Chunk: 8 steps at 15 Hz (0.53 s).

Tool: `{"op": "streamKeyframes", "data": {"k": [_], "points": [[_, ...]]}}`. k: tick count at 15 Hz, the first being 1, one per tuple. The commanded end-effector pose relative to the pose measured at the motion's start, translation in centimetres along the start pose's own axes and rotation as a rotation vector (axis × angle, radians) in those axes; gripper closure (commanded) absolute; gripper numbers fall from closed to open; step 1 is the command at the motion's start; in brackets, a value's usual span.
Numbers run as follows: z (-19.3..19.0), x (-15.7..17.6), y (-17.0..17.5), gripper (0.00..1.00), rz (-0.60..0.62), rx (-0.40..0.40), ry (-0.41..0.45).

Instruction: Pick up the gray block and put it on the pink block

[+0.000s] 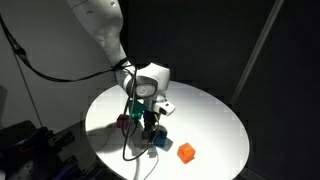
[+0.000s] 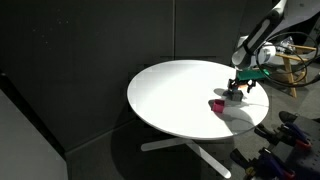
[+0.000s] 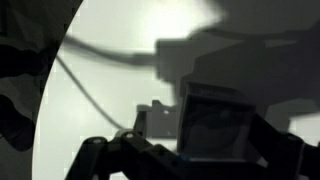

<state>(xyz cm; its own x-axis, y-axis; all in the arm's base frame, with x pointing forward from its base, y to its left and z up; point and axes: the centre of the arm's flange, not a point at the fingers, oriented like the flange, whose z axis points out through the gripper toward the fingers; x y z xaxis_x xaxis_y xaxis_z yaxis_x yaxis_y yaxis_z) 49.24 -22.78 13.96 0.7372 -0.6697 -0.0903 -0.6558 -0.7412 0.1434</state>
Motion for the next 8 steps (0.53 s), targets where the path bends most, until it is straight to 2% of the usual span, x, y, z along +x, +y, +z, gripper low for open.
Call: {"op": "streamKeyframes", "data": {"k": [1, 2, 3, 6, 8], "points": [[0.16, 0.31, -0.02, 0.25, -0.019, -0.008, 0.022], [0.18, 0.34, -0.08, 0.27, -0.021, -0.008, 0.023], [0.19, 0.38, -0.14, 0.34, -0.023, -0.008, 0.023], [-0.11, 0.26, -0.26, 0.62, -0.036, -0.011, 0.021], [-0.63, 0.11, -0.08, 0.68, -0.048, -0.010, 0.027]]}}
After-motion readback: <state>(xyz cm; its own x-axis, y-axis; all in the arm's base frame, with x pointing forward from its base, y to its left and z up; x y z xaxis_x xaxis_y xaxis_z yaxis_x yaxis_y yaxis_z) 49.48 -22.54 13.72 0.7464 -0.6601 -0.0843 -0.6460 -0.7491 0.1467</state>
